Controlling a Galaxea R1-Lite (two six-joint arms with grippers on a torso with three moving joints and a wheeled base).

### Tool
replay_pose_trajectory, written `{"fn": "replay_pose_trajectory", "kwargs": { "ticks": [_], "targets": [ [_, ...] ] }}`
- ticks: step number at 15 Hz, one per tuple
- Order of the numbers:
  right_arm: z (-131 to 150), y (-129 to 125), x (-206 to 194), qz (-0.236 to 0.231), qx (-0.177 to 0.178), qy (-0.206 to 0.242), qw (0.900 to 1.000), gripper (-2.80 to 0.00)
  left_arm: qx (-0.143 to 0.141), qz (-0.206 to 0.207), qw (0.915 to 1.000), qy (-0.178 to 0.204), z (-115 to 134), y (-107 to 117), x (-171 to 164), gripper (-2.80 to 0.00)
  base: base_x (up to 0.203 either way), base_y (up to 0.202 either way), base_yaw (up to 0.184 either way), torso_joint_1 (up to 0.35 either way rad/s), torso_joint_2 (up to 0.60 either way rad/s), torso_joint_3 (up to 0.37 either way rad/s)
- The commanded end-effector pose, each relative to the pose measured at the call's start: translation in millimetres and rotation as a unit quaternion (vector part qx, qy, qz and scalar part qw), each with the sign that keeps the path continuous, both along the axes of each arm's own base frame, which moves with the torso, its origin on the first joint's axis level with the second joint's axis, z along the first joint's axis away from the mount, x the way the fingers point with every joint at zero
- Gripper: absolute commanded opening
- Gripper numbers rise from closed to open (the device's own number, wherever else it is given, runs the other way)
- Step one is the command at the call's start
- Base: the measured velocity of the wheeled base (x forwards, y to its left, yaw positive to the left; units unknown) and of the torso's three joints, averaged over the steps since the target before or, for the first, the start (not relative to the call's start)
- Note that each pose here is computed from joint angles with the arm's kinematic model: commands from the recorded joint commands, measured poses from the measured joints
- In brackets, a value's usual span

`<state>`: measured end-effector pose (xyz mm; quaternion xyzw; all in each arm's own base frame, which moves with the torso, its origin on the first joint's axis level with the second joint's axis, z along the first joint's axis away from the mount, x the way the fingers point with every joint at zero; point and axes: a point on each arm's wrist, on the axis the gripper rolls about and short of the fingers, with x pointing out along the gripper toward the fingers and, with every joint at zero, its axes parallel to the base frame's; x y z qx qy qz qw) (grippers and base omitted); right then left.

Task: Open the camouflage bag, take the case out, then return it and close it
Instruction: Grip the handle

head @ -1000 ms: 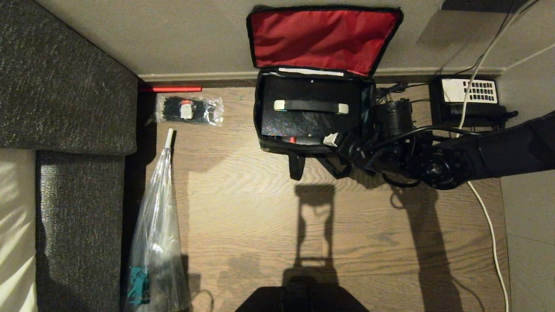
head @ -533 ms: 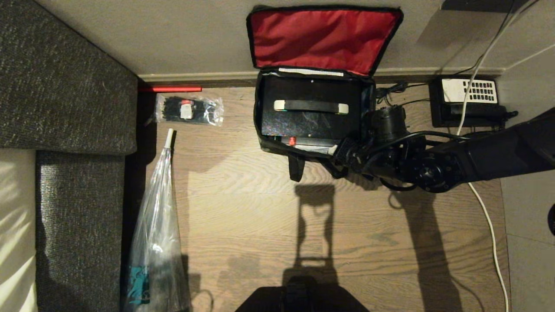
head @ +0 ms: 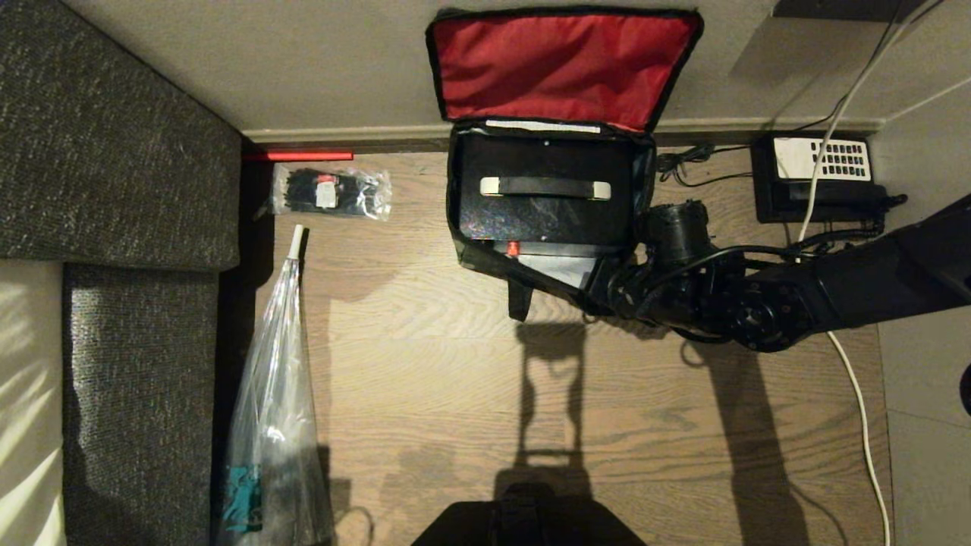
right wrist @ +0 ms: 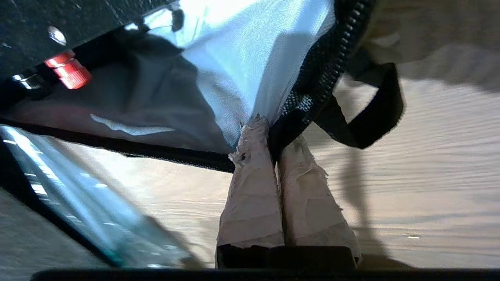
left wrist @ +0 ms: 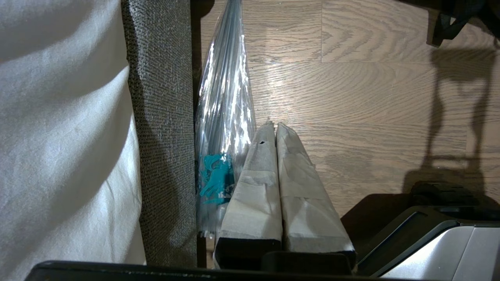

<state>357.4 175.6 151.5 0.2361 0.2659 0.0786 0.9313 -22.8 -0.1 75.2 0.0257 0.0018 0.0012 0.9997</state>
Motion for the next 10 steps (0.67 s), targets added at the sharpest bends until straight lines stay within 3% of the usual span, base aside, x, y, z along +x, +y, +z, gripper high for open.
{"fn": "replay_pose_trajectory", "kwargs": {
  "ticks": [1, 10],
  "targets": [
    [-2, -4, -8, 0.01, -0.023, 0.003, 1.0, -2.8, 0.0, 0.0, 1.0, 0.0, -1, 0, 0, -2.8, 0.0, 0.0, 0.0, 0.0, 0.0, 0.0],
    [1, -2, -28, 0.031, -0.033, 0.008, 0.999, -2.8, 0.0, 0.0, 1.0, 0.0, -1, 0, 0, -2.8, 0.0, 0.0, 0.0, 0.0, 0.0, 0.0]
  ]
}}
